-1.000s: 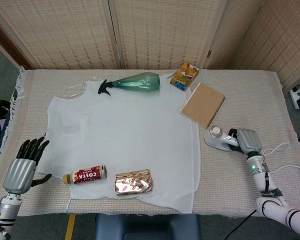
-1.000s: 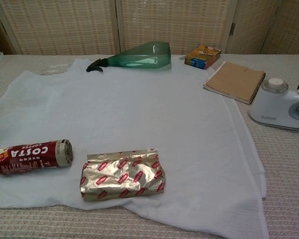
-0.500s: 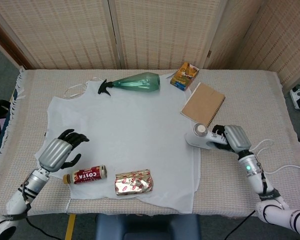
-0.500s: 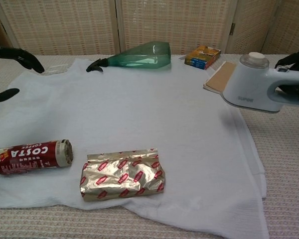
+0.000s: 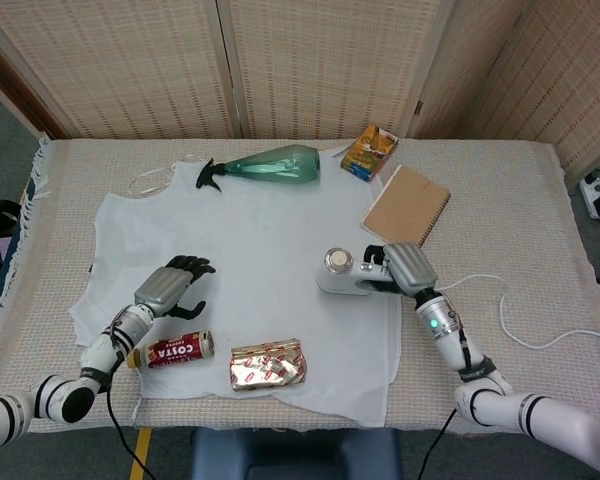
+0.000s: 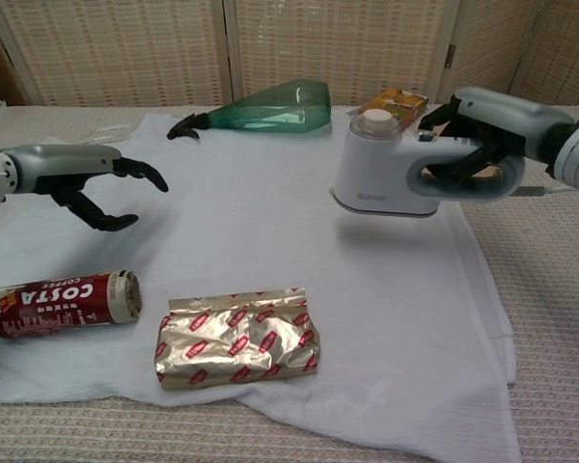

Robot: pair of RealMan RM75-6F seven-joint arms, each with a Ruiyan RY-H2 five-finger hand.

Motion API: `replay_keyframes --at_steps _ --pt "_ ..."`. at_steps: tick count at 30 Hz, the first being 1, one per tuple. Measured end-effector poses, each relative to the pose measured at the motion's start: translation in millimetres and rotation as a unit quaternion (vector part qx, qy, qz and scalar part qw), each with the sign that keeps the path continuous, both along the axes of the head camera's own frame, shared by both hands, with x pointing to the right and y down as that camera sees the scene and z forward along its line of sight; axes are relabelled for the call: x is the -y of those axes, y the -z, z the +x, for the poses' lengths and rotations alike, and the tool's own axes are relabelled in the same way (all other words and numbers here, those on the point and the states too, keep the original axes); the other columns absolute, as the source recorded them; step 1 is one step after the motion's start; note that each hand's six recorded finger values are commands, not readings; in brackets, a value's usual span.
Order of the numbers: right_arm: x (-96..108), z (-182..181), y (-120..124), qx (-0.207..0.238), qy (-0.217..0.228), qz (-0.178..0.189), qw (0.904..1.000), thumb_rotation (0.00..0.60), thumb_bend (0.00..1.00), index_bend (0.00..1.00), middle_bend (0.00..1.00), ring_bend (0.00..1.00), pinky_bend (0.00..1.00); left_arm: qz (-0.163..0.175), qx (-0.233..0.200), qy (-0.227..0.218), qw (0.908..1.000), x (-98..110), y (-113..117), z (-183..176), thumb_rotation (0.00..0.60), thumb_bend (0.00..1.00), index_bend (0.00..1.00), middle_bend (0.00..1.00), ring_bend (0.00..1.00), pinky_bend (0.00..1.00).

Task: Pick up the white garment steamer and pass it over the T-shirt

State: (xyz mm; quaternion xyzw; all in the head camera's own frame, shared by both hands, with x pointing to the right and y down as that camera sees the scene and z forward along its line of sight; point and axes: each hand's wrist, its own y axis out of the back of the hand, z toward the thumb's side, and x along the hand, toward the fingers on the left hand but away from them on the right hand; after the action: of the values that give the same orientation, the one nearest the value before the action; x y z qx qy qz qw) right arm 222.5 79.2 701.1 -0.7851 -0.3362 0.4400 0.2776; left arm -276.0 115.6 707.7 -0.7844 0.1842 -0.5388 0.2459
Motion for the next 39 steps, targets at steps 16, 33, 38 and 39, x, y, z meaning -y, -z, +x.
replay_keyframes --at_steps 16,33,38,39 --pt "-17 -50 -33 0.002 0.050 0.009 0.9987 0.600 0.66 0.72 0.80 0.86 0.91 -0.029 0.054 -0.030 0.9977 -15 -28 19 0.455 0.48 0.16 0.08 0.00 0.00" --pt "-15 -20 -60 -0.066 0.062 0.021 0.9957 0.600 0.66 0.73 0.80 0.86 0.91 -0.036 0.062 -0.041 0.9966 -22 -31 22 0.449 0.48 0.16 0.08 0.00 0.00" --pt "-10 3 -65 -0.091 0.048 0.025 0.9943 0.600 0.66 0.73 0.80 0.86 0.91 -0.041 0.060 -0.040 0.9966 -23 -31 23 0.451 0.48 0.16 0.08 0.00 0.00" --pt "-8 8 -65 -0.095 0.044 0.027 0.9941 0.600 0.66 0.73 0.80 0.86 0.91 -0.040 0.060 -0.042 0.9965 -23 -30 23 0.450 0.48 0.16 0.08 0.00 0.00"
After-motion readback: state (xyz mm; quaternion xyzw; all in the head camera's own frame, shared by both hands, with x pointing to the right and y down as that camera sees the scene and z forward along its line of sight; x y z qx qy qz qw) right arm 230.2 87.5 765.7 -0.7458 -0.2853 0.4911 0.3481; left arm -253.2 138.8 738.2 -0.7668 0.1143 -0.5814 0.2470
